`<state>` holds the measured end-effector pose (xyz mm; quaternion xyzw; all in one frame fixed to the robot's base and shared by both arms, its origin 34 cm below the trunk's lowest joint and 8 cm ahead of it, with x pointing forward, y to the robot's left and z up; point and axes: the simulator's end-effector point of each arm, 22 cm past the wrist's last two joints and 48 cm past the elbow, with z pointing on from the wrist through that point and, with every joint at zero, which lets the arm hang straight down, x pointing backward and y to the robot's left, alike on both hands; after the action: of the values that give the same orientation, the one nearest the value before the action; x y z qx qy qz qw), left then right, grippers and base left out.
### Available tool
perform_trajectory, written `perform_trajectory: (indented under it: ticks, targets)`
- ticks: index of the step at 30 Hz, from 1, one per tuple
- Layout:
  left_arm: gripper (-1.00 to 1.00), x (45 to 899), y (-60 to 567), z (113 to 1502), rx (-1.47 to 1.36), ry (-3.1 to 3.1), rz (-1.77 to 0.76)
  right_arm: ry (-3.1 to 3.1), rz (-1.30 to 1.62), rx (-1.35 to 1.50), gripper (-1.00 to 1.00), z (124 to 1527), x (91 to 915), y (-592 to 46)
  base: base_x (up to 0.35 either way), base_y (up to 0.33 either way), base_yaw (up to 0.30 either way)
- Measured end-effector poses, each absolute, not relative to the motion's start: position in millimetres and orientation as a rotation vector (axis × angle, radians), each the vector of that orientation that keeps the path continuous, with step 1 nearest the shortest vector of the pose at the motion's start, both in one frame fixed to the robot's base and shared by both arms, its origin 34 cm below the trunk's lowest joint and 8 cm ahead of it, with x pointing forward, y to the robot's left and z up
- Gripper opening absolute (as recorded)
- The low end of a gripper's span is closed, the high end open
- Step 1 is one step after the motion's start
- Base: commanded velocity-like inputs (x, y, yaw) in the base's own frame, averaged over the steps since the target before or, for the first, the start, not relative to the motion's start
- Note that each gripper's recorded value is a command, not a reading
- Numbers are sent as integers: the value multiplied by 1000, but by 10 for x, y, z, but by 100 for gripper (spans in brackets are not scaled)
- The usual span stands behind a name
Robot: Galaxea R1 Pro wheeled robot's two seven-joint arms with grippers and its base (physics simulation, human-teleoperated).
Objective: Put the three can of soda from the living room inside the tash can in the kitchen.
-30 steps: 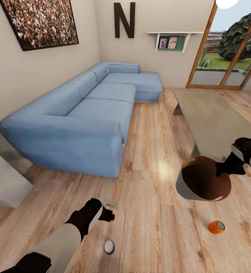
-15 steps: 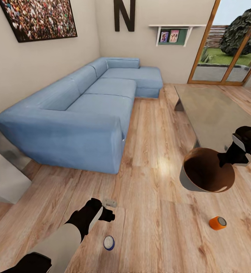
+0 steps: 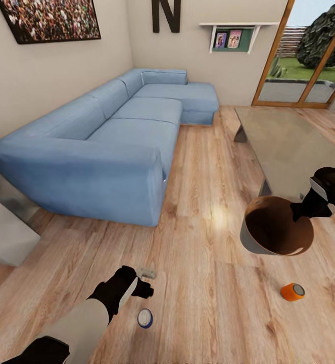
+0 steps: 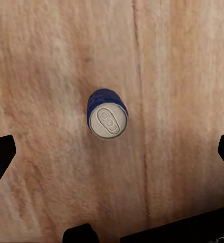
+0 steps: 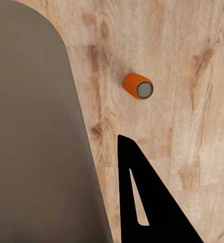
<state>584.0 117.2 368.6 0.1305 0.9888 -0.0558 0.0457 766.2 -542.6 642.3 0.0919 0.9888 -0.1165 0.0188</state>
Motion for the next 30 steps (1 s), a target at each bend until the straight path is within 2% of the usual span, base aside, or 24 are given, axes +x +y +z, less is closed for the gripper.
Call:
perform_trajectory:
  ticks: [30]
  targets:
    - [100,5553,1184,2835,401,3068,-181,3116,-354,252,-100,5472,7573,-5288,0,0,0]
